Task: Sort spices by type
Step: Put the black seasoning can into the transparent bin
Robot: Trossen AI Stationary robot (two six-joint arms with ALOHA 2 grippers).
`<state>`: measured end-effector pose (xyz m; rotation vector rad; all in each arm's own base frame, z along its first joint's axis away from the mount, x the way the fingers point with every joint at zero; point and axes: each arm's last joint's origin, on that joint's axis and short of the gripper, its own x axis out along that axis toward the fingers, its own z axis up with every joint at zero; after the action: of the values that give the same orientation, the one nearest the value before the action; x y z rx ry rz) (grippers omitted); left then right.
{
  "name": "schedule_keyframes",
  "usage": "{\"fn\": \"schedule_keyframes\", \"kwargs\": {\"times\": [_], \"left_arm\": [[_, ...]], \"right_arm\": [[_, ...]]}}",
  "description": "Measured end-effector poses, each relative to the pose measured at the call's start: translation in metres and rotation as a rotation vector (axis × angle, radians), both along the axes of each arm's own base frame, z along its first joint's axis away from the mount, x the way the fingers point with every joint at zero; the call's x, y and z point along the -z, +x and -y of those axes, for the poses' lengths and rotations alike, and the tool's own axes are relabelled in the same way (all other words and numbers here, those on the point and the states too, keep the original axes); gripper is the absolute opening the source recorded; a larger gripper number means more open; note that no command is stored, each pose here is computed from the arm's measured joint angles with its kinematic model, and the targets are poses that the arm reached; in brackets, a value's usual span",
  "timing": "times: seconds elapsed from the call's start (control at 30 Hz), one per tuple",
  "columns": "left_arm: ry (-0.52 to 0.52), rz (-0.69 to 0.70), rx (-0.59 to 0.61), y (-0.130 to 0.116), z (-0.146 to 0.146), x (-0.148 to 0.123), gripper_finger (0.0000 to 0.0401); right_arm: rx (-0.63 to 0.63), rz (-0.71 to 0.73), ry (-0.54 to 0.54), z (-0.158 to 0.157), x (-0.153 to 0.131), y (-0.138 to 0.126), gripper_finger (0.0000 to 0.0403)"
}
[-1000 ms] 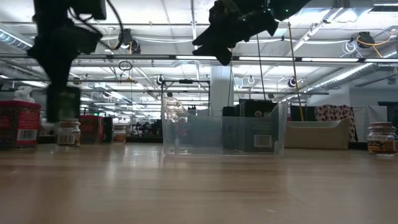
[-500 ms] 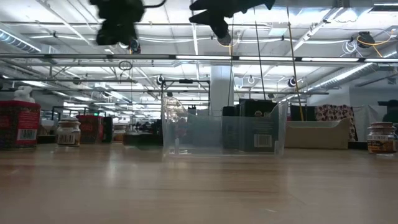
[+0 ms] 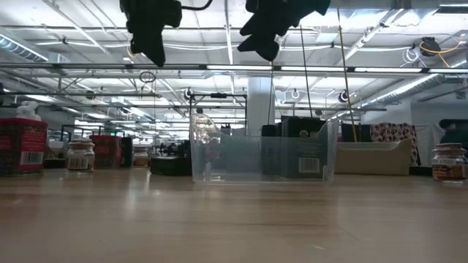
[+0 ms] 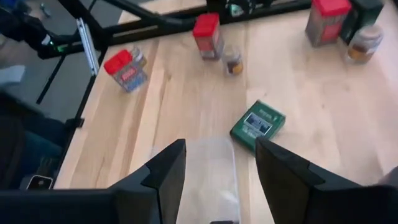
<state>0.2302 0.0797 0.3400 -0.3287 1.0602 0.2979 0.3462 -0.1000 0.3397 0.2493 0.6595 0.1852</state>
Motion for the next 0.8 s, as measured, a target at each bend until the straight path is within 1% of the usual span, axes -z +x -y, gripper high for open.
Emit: {"fn": "schedule_keyframes", "kwargs": {"times": [0.1,0.23,0.3,0.37,0.47,0.5,0.57,0.67,0.73,0.8], "left_arm": [[0.015,-0.041,0.046,0.0,-0.004,0.01,0.01],[-0.007,-0.146,0.183,0.009,-0.007,0.042,0.0105],[-0.004,-0.172,0.218,0.016,-0.009,0.055,0.0117],[-0.013,-0.192,0.218,0.025,-0.013,0.066,0.0134],[-0.038,-0.177,0.124,0.04,-0.02,0.079,0.0159],[-0.049,-0.185,0.101,0.043,-0.023,0.084,0.0164],[-0.063,-0.221,0.096,0.05,-0.027,0.097,0.0166],[-0.084,-0.284,0.121,0.058,-0.03,0.117,0.0153],[-0.108,-0.304,0.148,0.063,-0.031,0.127,0.0133],[-0.104,-0.292,0.154,0.066,-0.032,0.131,0.0107]], "right_arm": [[0.008,0.02,0.005,0.0,-0.001,0.002,0.0176],[0.022,0.046,-0.001,0.002,-0.003,0.004,0.0176],[0.032,0.059,-0.011,0.003,-0.004,0.005,0.0176],[0.044,0.048,-0.018,0.003,-0.003,0.004,0.0176],[0.051,0.024,-0.012,0.004,-0.002,0.003,0.0176],[0.051,0.019,-0.011,0.004,-0.001,0.002,0.0176],[0.051,0.009,-0.008,0.004,-0.001,0.002,0.0176],[0.05,-0.011,-0.001,0.004,0.001,0.0,0.0176],[0.05,-0.031,0.005,0.003,0.002,-0.001,0.0176],[0.05,-0.051,0.011,0.003,0.004,-0.002,0.0176]]}}
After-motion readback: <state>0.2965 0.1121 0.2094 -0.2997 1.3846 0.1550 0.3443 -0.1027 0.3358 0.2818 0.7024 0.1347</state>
